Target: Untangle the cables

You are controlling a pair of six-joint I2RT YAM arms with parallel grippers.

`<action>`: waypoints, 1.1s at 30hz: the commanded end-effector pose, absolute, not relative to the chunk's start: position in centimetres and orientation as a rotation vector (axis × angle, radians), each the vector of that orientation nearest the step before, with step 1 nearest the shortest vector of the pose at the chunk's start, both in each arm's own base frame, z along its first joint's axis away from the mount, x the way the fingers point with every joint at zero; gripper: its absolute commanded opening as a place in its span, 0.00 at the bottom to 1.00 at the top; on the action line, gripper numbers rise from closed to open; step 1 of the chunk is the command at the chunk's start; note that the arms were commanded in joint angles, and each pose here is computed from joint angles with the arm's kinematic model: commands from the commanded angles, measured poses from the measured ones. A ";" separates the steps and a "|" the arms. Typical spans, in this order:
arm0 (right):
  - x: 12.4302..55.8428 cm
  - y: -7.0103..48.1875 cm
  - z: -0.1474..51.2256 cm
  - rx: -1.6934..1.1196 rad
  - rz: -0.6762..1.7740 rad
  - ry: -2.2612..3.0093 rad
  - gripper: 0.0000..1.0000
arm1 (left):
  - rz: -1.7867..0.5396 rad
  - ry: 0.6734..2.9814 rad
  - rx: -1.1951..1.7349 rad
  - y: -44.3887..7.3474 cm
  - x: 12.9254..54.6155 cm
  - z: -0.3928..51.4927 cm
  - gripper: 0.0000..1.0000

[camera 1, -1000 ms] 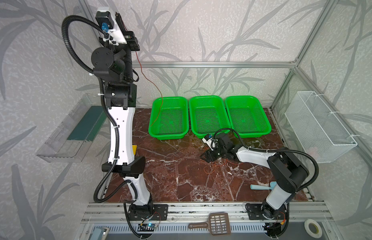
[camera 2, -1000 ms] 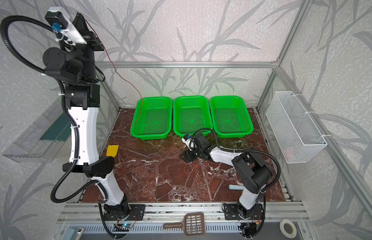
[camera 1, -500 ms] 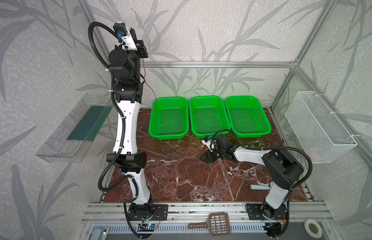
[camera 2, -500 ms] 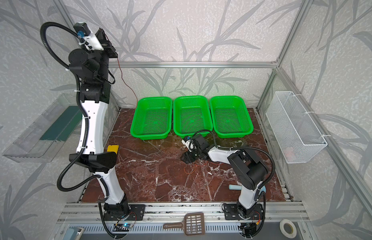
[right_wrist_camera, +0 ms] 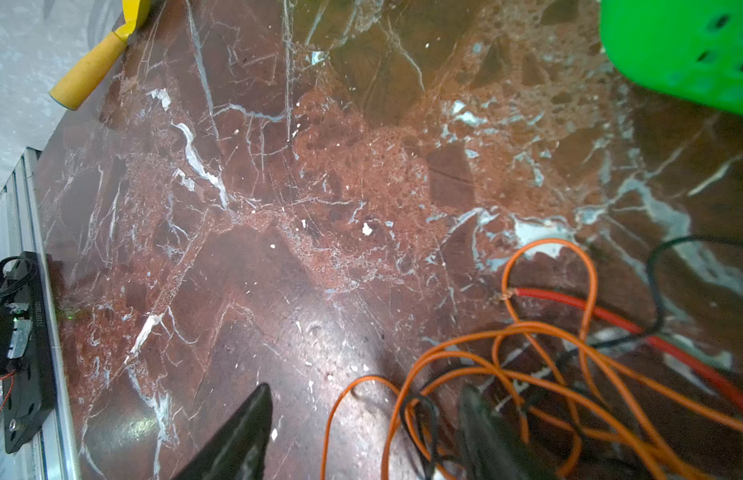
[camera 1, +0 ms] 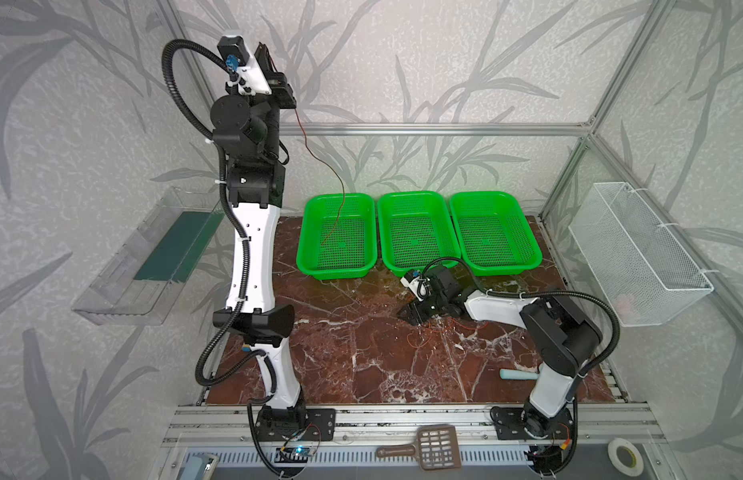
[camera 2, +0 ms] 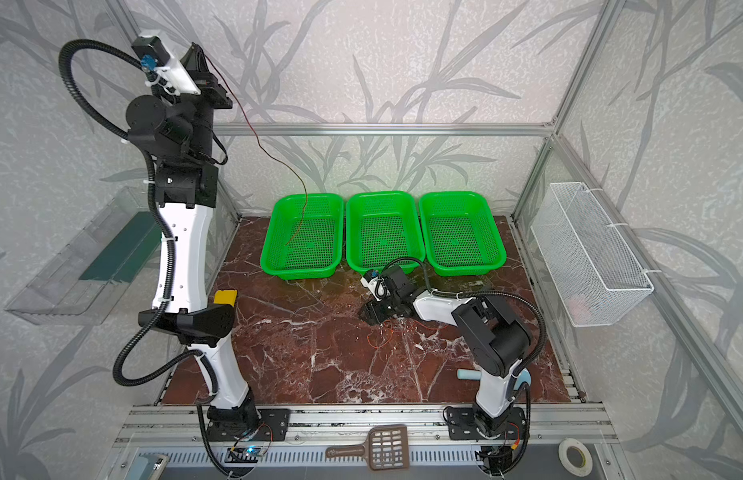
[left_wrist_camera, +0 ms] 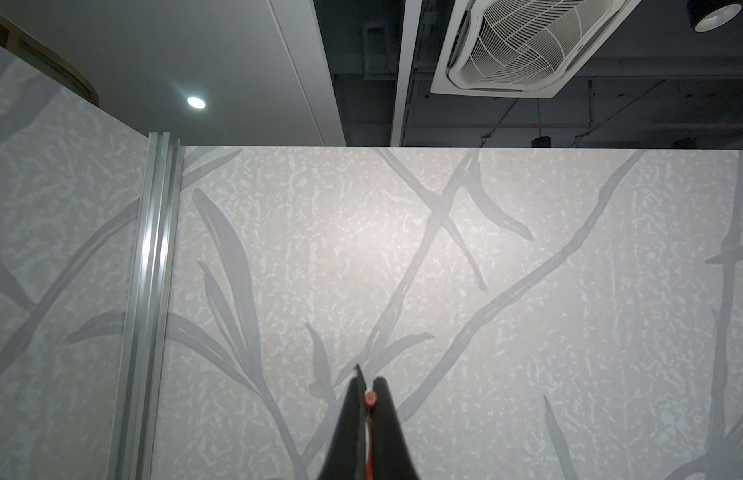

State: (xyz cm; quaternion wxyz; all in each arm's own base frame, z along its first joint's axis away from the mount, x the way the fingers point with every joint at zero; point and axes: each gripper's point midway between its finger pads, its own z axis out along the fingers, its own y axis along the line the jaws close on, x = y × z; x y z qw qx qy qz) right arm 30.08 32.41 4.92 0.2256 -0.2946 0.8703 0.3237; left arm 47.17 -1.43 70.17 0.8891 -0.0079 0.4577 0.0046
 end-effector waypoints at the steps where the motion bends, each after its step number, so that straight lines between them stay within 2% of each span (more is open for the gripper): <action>1: 29.9 32.9 5.0 -0.829 0.913 2.392 0.69 | 0.022 0.995 -0.007 -1.6 48.1 68.9 0.00; 7: 29.6 32.2 5.8 -0.814 0.893 2.368 0.69 | 0.036 1.141 -0.006 -1.7 52.1 62.7 0.00; 16: 29.7 31.1 9.7 -0.802 0.832 2.279 0.70 | 0.006 1.333 -0.045 -1.6 54.1 50.7 0.00; 23: 30.3 29.7 11.6 -0.739 0.807 2.285 0.70 | -0.036 1.522 -0.110 -1.8 53.7 38.8 0.00; 33: 30.4 27.2 12.8 -0.637 0.787 2.303 0.70 | -0.102 1.760 -0.137 -4.1 52.1 25.7 0.00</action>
